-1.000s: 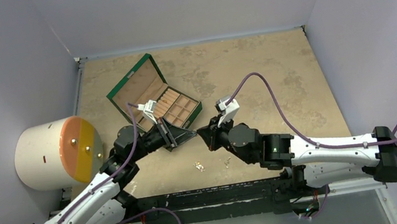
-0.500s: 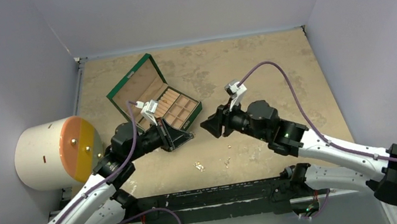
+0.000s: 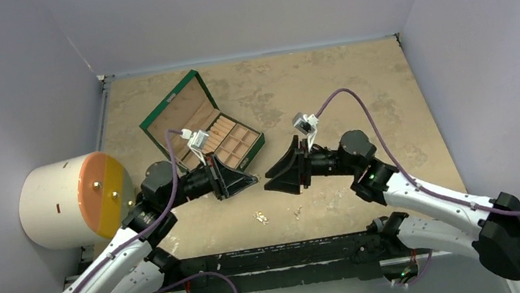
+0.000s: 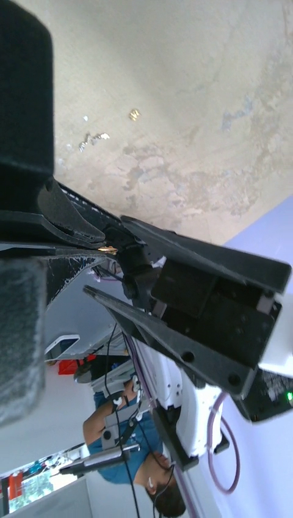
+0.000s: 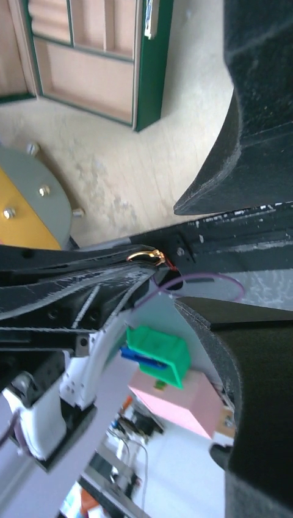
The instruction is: Organize the mixed jewelry
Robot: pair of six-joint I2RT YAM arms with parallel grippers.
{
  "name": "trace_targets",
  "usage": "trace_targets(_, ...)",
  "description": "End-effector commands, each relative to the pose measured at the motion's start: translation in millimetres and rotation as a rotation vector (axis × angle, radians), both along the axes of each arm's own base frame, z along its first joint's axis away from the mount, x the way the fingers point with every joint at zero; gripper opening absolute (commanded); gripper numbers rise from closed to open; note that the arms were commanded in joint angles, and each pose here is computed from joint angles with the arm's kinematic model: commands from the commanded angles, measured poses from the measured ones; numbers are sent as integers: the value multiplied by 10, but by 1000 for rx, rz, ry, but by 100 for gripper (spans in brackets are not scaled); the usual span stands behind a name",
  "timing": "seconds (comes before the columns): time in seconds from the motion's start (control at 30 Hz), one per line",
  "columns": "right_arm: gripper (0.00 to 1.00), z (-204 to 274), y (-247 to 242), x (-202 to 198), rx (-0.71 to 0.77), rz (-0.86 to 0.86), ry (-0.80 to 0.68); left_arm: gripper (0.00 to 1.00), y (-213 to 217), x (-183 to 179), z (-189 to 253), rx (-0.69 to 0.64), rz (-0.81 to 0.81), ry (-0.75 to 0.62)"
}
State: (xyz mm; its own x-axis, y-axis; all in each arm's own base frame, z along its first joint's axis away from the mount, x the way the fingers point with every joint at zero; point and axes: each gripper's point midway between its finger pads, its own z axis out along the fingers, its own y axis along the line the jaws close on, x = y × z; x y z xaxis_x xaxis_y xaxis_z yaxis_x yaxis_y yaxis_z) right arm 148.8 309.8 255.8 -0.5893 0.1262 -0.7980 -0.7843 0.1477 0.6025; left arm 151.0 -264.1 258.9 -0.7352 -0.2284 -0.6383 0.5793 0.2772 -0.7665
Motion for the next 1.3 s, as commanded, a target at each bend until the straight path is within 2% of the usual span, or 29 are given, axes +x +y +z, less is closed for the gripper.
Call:
trace_targets(0.0, 55, 375, 8, -250, 158, 154, -68, 0, -24, -142, 509, -155, -79, -120)
trace_targets(0.23, 54, 465, 34, -278, 236, 193, -47, 0, -33, -193, 601, -197, -106, -124)
trace_targets(0.43, 49, 591, 29, -263, 286, 189, -70, 0, -38, -190, 574, -195, -106, -117)
trace_targets(1.27, 33, 633, 55, -138, 296, 132, -77, 0, -28, -177, 532, -207, -92, -112)
